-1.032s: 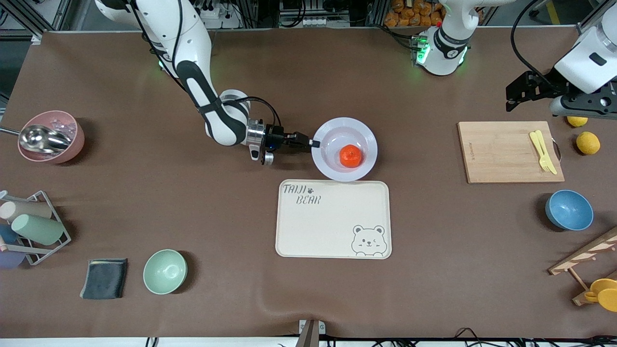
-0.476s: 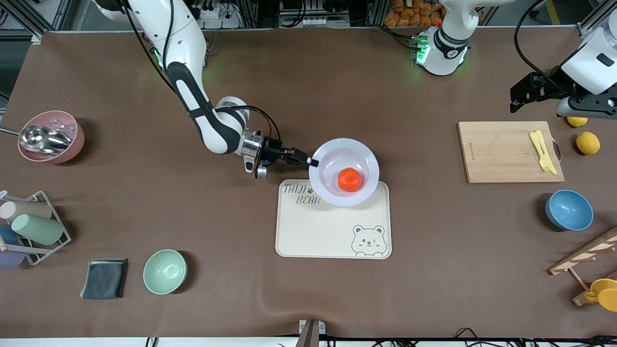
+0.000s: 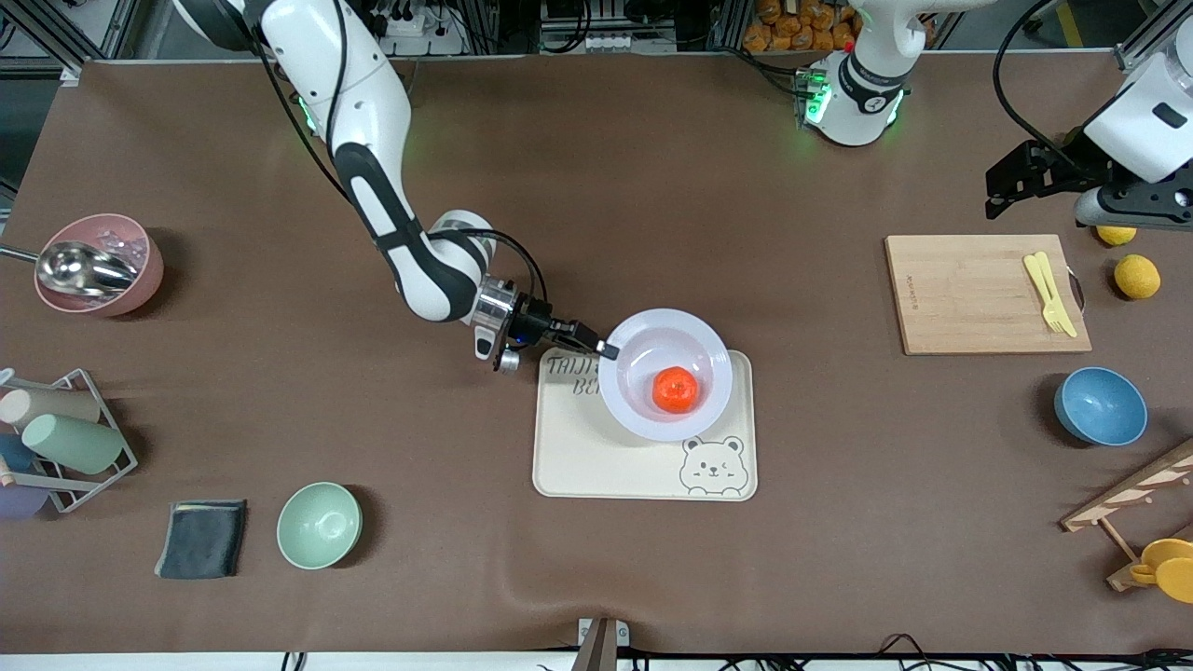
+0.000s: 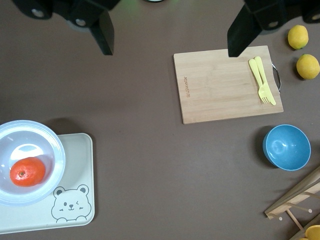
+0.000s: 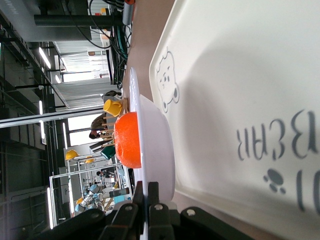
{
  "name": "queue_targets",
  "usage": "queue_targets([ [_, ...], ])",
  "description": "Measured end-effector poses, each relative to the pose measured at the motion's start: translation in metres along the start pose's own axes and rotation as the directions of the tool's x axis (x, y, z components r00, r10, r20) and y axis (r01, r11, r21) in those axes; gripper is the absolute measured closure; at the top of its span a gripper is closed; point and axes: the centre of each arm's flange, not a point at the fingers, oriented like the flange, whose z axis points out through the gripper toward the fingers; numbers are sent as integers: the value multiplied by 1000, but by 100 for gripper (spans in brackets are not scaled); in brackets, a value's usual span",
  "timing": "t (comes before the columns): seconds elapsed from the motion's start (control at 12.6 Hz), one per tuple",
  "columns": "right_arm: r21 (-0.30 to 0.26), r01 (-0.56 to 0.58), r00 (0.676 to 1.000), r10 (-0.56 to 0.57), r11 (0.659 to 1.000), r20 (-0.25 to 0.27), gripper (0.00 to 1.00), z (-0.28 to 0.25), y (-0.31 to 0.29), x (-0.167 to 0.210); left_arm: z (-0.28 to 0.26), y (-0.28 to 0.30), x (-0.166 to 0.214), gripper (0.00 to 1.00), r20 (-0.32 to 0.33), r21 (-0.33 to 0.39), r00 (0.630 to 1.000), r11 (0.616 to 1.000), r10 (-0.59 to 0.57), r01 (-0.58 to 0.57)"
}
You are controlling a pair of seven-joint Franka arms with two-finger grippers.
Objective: Place orange and plate with both arms
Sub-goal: 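Slide the plate onto the bear tray with the right gripper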
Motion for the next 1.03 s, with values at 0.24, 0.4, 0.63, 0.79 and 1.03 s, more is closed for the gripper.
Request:
queue_targets([
  [0.24, -1, -7, 1000, 7, 1000, -12, 96, 11, 18, 15, -1, 0, 1, 0, -8, 0, 1000, 1000, 0, 0],
  [0.4, -7, -6, 1000, 6, 1000, -21, 96, 13, 28, 23, -1, 1, 1, 0, -13, 0, 1000, 1000, 2, -2],
  [0.63, -12, -6, 999, 5, 1000, -31, 96, 12, 35, 31, -2, 0, 2, 0, -16, 0, 1000, 1000, 0, 0],
  [0.79, -12, -5, 999, 4, 1000, -32, 96, 12, 35, 31, -2, 1, 2, 0, -16, 0, 1000, 1000, 2, -2],
  [1.03, -32, -1, 999, -1, 999, -51, 89, 11, 34, 36, -1, 2, 2, 0, -18, 12, 1000, 1000, 5, -5],
])
